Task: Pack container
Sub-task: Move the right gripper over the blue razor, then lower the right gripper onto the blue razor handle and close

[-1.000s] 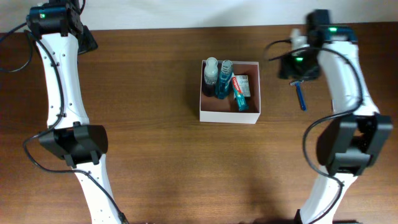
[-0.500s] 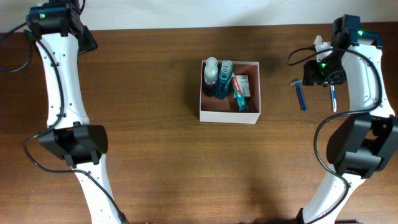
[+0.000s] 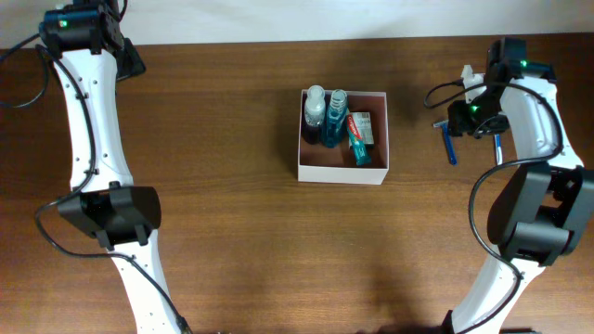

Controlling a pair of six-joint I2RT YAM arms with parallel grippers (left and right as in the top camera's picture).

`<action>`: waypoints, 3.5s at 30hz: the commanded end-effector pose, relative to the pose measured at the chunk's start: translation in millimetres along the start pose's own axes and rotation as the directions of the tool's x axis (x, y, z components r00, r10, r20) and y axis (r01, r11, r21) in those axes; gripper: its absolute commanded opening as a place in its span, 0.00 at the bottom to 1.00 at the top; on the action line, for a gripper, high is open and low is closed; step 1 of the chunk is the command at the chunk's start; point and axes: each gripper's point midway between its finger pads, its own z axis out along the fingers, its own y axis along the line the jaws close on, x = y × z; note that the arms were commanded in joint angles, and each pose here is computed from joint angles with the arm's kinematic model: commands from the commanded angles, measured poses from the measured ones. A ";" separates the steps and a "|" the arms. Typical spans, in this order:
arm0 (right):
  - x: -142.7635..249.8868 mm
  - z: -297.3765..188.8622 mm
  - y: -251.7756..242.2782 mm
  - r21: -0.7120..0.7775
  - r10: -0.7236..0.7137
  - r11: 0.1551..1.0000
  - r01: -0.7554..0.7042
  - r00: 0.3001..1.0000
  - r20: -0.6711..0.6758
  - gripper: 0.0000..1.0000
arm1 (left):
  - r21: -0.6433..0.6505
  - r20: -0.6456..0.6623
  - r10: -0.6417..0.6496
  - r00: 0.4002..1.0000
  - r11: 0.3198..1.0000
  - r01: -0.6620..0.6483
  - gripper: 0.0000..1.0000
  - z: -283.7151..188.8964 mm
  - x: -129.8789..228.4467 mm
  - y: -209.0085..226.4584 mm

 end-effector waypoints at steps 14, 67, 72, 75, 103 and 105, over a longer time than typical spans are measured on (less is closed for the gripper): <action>22.7 35.6 11.5 -0.030 -0.015 0.999 0.013 0.998 -0.053 0.58 | -0.003 -0.011 -0.010 1.000 1.000 0.010 0.99 4.8 1.5 0.7; 36.3 90.6 2.7 0.019 0.069 0.998 -0.067 0.988 -0.137 0.57 | -0.003 -0.011 -0.010 1.000 1.000 0.010 0.99 4.8 1.5 0.7; 33.9 90.8 2.3 0.019 0.069 0.998 -0.067 0.989 -0.128 0.30 | -0.003 -0.011 -0.010 1.000 1.000 0.010 0.99 4.8 1.5 0.7; 33.5 90.9 2.1 0.020 0.069 0.998 -0.067 0.990 -0.126 0.23 | -0.003 -0.011 -0.010 1.000 1.000 0.010 0.99 4.8 1.5 0.7; -58.6 -59.1 54.2 -0.328 0.121 0.941 -0.085 0.989 0.090 0.04 | -0.002 -0.011 -0.010 1.000 1.000 0.010 0.99 4.6 1.6 0.3; -59.8 -80.5 64.2 -0.350 0.110 0.934 -0.069 0.989 0.098 0.04 | -0.002 -0.011 -0.010 1.000 1.000 0.010 0.99 4.6 1.6 0.3</action>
